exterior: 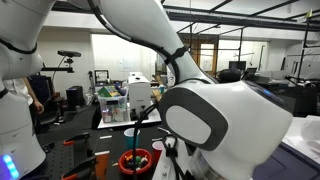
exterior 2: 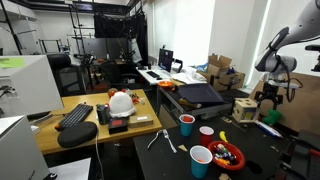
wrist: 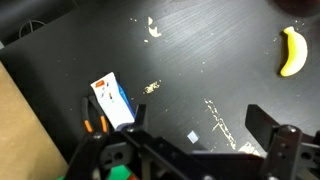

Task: Place the white tube on the red bowl

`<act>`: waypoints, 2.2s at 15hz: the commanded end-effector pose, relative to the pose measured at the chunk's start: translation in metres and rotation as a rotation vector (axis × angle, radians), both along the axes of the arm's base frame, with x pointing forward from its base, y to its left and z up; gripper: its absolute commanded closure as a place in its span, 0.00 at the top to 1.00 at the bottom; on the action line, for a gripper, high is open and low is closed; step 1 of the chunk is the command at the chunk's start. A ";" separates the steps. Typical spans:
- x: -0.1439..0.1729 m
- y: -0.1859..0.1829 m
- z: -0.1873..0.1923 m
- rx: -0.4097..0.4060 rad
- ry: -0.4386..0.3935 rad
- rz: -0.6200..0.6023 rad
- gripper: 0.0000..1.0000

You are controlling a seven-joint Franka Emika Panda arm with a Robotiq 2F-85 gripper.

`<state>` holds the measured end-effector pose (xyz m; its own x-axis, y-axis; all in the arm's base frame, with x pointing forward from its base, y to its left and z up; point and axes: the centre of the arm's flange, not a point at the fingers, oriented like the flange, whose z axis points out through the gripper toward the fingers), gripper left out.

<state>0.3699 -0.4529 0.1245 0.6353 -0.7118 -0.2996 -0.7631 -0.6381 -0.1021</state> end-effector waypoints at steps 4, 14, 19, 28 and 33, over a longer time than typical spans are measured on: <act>0.010 0.007 -0.009 0.029 -0.012 -0.023 1.00; 0.035 -0.024 -0.052 -0.043 -0.018 -0.110 1.00; 0.028 -0.064 -0.085 -0.065 0.025 -0.127 1.00; 0.023 -0.085 -0.147 -0.080 0.161 0.066 1.00; 0.029 -0.085 -0.150 -0.050 0.175 0.158 1.00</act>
